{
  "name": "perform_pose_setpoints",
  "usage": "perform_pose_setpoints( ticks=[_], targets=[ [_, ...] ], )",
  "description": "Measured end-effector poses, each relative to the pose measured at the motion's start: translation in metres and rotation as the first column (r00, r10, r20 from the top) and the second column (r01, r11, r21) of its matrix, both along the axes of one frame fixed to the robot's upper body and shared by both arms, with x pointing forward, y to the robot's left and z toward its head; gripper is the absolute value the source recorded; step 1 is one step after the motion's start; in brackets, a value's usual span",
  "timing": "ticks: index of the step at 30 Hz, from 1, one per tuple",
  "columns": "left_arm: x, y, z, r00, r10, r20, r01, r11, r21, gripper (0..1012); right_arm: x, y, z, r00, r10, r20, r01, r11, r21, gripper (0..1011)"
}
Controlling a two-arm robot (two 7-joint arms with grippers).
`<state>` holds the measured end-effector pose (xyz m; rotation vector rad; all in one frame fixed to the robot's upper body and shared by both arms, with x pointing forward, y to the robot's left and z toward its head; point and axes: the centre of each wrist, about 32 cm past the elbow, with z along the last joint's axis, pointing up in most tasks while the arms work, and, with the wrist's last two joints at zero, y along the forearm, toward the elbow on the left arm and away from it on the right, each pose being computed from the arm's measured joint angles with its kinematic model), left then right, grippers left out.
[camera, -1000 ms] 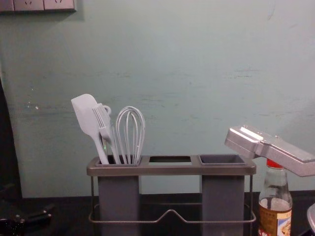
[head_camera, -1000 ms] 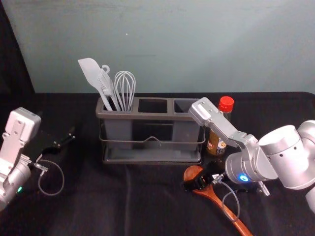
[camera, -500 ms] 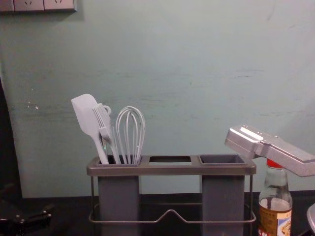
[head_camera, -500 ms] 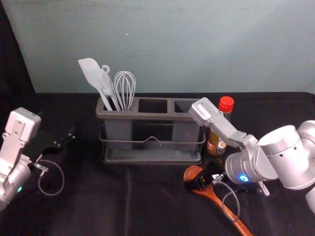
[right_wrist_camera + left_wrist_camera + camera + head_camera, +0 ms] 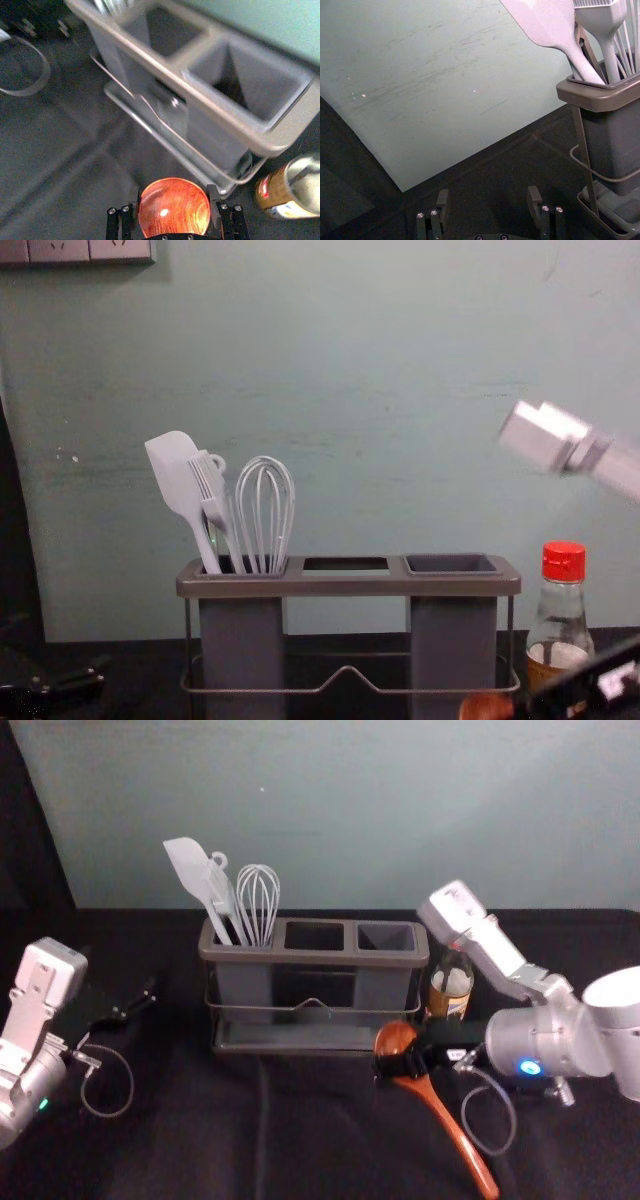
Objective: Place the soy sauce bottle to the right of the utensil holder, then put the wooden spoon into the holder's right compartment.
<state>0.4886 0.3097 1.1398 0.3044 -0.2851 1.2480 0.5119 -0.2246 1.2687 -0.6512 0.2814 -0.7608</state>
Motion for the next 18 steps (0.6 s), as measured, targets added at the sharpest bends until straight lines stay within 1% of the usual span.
perform_pose_setpoints(
  ticks=[2,3,4,5,6,7,8,9,10,11,13,14,16,18],
  targets=[
    [0.0,0.0,0.0,1.0,0.0,0.0,0.0,1.0,0.0,1011,-0.006,-0.003,0.009,0.999,0.009,0.038,-0.01,1.0,0.021,830],
    [0.0,0.0,0.0,1.0,0.0,0.0,0.0,1.0,0.0,1011,-0.013,-0.005,0.017,0.997,0.017,0.073,-0.02,0.999,0.034,830],
    [0.0,0.0,0.0,1.0,0.0,0.0,0.0,1.0,0.0,1011,-0.013,-0.005,0.017,0.997,0.017,0.073,-0.02,0.999,0.034,830],
    [0.0,0.0,0.0,1.0,0.0,0.0,0.0,1.0,0.0,1011,-0.018,-0.006,0.024,0.994,0.025,0.108,-0.03,0.999,0.044,830],
    [0.0,0.0,0.0,1.0,0.0,0.0,0.0,1.0,0.0,1011,-0.022,-0.006,0.027,0.992,0.026,0.127,-0.032,0.998,0.048,830],
    [0.0,0.0,0.0,1.0,0.0,0.0,0.0,1.0,0.0,1011,-0.029,-0.006,0.034,0.985,0.032,0.168,-0.042,0.998,0.055,830],
    [0.0,0.0,0.0,1.0,0.0,0.0,0.0,1.0,0.0,1011,-0.029,-0.006,0.034,0.985,0.032,0.168,-0.042,0.998,0.055,830],
    [0.0,0.0,0.0,1.0,0.0,0.0,0.0,1.0,0.0,1012,-0.036,-0.006,0.04,0.977,0.036,0.211,-0.049,0.997,0.06,830],
    [0.0,0.0,0.0,1.0,0.0,0.0,0.0,1.0,0.0,1011,-0.039,-0.006,0.043,0.972,0.038,0.232,-0.054,0.997,0.062,830],
    [0.0,0.0,0.0,1.0,0.0,0.0,0.0,1.0,0.0,1011,-0.045,-0.006,0.048,0.964,0.038,0.264,-0.057,0.996,0.063,830],
    [0.0,0.0,0.0,1.0,0.0,0.0,0.0,1.0,0.0,1012,-0.051,-0.005,0.053,0.954,0.037,0.298,-0.058,0.996,0.061,830],
    [0.0,0.0,0.0,1.0,0.0,0.0,0.0,1.0,0.0,1011,-0.056,-0.004,0.057,0.945,0.036,0.326,-0.059,0.996,0.061,830],
    [0.0,0.0,0.0,1.0,0.0,0.0,0.0,1.0,0.0,1011,-0.061,-0.004,0.06,0.935,0.032,0.352,-0.057,0.996,0.061,830],
    [0.0,0.0,0.0,1.0,0.0,0.0,0.0,1.0,0.0,1011,-0.066,-0.004,0.063,0.917,0.021,0.399,-0.052,0.996,0.067,830]
  ],
)
